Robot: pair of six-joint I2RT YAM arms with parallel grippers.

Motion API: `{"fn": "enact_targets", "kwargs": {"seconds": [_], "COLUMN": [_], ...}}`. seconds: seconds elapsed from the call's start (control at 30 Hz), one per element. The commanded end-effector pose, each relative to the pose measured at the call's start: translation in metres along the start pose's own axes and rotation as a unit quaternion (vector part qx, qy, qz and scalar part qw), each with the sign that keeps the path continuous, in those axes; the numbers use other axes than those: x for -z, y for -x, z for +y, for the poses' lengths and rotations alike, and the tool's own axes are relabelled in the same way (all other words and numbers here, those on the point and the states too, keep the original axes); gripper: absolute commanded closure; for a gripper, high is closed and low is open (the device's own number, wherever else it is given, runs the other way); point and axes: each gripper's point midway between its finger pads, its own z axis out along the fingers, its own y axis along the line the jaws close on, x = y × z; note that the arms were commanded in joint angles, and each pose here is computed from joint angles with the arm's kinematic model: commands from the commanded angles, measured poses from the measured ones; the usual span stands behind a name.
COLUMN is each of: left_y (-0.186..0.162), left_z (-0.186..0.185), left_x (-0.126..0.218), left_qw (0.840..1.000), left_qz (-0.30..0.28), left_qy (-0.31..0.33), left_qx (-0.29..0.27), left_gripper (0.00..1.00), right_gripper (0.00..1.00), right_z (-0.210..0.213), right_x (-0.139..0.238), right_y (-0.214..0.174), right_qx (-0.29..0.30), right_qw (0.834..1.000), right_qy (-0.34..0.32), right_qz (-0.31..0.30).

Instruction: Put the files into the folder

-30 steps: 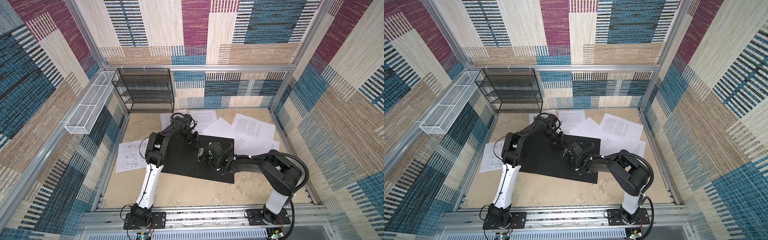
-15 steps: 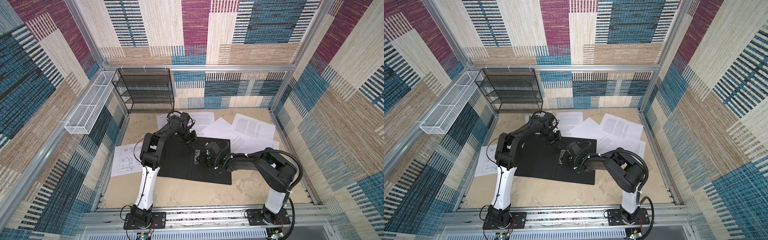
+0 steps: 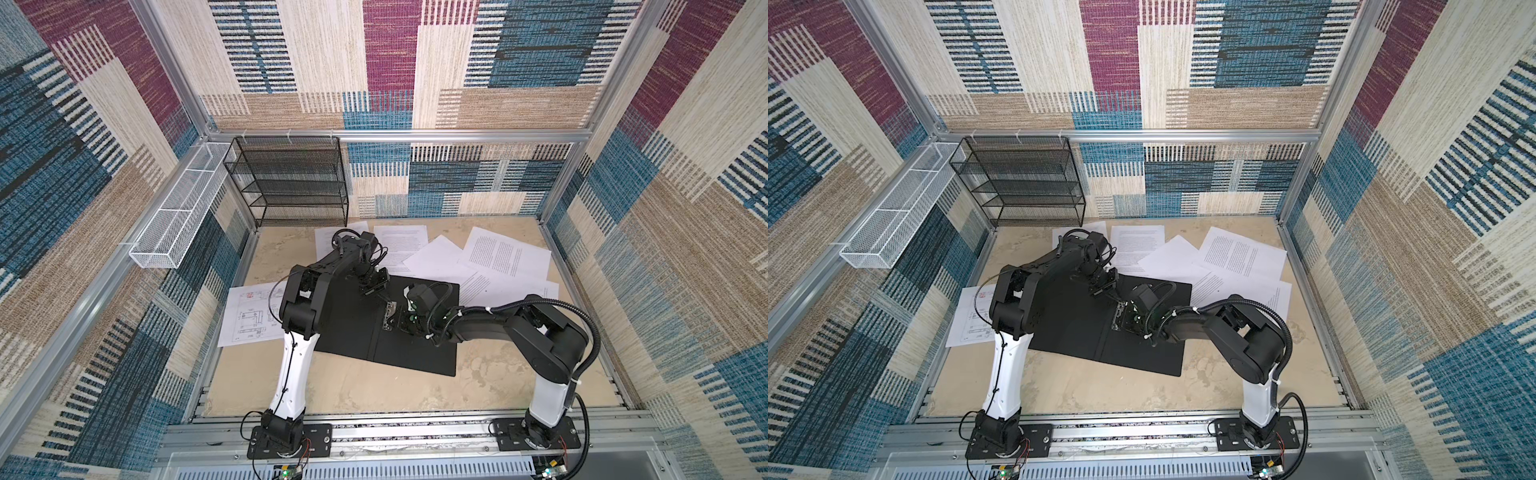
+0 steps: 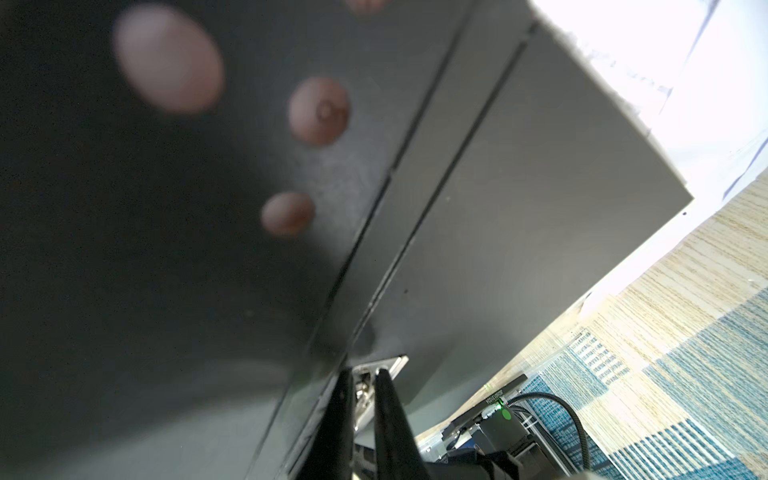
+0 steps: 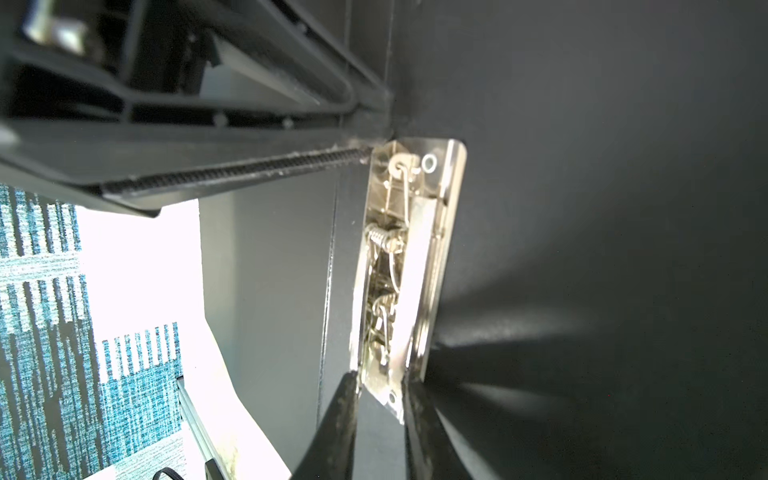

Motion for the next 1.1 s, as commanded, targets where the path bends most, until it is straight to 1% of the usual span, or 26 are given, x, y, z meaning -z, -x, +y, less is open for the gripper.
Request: {"fn": "enact_targets", "kwargs": {"seconds": [0.0,0.13,0.23,0.37,0.53,0.7,0.9,1.0,1.07], "left_y": [0.000,-0.001,-0.001,0.001,0.000,0.000,0.000,0.000,0.001], "left_z": [0.019,0.028,0.027,0.026,0.031,0.031,0.032,0.033,0.034], "left_x": [-0.009,-0.015,-0.012,-0.011,-0.015,-0.017,-0.019,-0.019,-0.019], "left_qw": [0.999,0.998,0.998,0.998,0.998,0.998,0.997,0.997,0.997], "left_qz": [0.001,0.004,0.001,-0.002,0.002,0.004,0.006,0.006,0.004], "left_qy": [0.038,0.051,0.051,0.050,0.055,0.055,0.057,0.058,0.060], "left_qx": [0.019,0.030,0.033,0.036,0.040,0.040,0.043,0.044,0.045], "left_gripper": [0.89,0.92,0.92,0.93,0.94,0.94,0.94,0.94,0.95], "right_gripper": [0.73,0.71,0.68,0.71,0.73,0.78,0.80,0.80,0.86], "right_z": [0.010,0.014,0.014,0.028,0.021,0.011,0.002,0.005,0.006], "right_x": [0.006,0.012,0.021,0.013,0.000,-0.004,-0.007,-0.009,-0.011], "right_y": [0.005,0.008,0.012,0.007,-0.006,-0.010,-0.014,-0.015,-0.016], "right_qx": [0.016,0.031,0.032,0.049,0.036,0.026,0.016,0.017,0.018], "right_qw": [1.000,0.999,0.998,0.999,0.999,0.999,0.998,0.998,0.998], "right_qy": [0.008,-0.004,-0.011,0.003,-0.004,-0.024,-0.048,-0.039,-0.038], "right_qz": [-0.018,-0.032,-0.047,-0.020,0.015,0.023,0.032,0.035,0.038]}}
